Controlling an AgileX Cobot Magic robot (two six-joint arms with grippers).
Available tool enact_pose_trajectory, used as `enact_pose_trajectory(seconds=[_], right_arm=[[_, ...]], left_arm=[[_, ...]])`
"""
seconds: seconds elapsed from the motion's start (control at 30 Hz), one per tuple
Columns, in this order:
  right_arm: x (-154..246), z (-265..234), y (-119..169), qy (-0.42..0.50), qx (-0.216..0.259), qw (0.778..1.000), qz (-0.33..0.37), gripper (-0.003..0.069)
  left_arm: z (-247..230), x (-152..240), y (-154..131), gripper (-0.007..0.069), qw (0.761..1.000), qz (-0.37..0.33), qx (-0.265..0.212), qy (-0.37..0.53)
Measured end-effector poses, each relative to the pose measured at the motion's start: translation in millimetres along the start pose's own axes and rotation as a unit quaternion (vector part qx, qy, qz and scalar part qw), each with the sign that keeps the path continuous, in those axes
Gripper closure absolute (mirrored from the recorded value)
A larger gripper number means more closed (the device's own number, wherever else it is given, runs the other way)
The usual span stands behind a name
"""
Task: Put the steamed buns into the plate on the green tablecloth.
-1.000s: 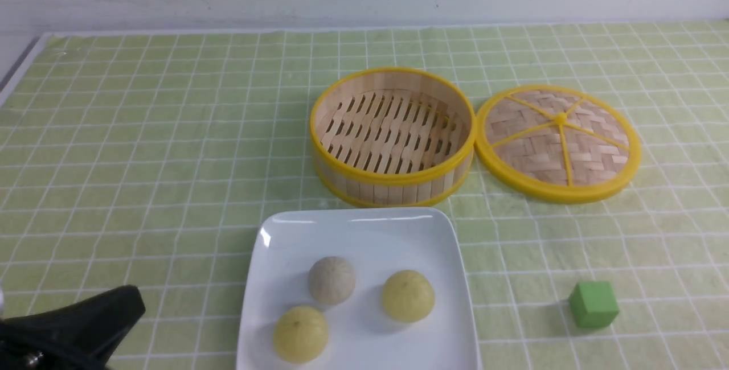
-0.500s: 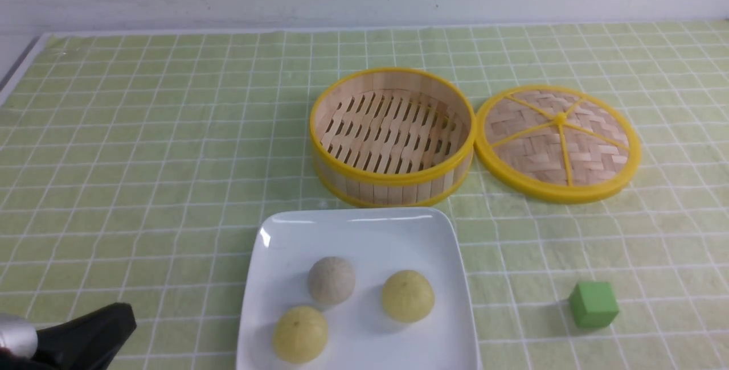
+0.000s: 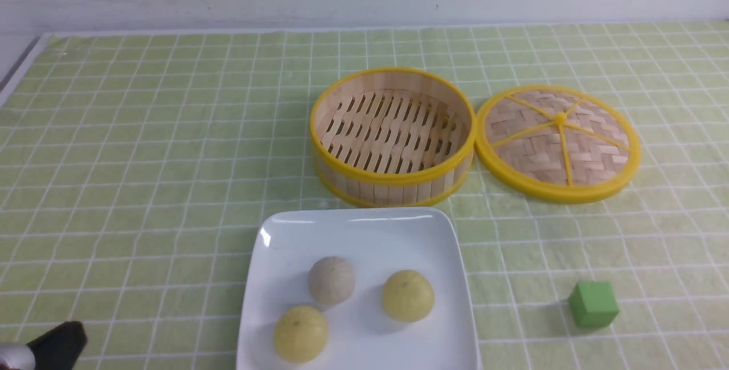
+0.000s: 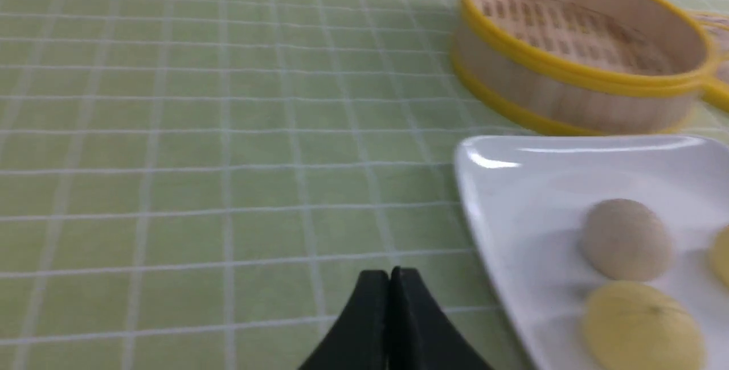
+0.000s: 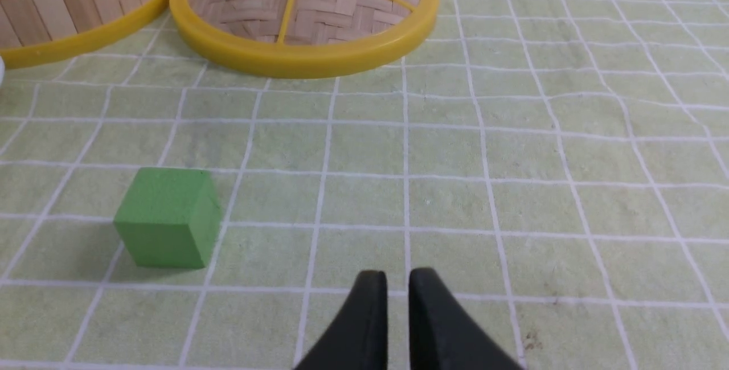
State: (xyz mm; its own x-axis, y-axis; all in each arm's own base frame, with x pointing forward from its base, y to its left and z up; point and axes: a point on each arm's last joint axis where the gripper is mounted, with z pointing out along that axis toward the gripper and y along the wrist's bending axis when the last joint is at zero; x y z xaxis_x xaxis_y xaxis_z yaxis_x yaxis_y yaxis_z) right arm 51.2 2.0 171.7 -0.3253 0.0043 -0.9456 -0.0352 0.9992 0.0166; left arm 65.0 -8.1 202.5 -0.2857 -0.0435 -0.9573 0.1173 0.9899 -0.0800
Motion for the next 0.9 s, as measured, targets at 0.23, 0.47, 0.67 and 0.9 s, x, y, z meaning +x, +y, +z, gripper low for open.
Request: enact_pose_trajectory(seconds=[0.23, 0.47, 0.67, 0.9], right_arm=[[0, 0, 0, 0.0, 0.0, 1.0, 0.0, 0.0568], [0, 0, 0, 0.0, 0.0, 1.0, 0.0, 0.0566], [0, 0, 0, 0.0, 0.0, 1.0, -0.001, 0.0559], [0, 0, 0, 0.0, 0.0, 1.0, -0.001, 0.0552]], left_arm=[[-5, 23, 14, 0.0606, 0.995, -0.015, -0.1, -0.026], [-5, 28, 14, 0.0598, 0.995, -0.014, -0.094, -0.023], [-5, 31, 13, 0.0591, 0.996, -0.013, -0.09, -0.006], [-5, 32, 14, 0.0587, 0.996, -0.014, -0.09, -0.002]])
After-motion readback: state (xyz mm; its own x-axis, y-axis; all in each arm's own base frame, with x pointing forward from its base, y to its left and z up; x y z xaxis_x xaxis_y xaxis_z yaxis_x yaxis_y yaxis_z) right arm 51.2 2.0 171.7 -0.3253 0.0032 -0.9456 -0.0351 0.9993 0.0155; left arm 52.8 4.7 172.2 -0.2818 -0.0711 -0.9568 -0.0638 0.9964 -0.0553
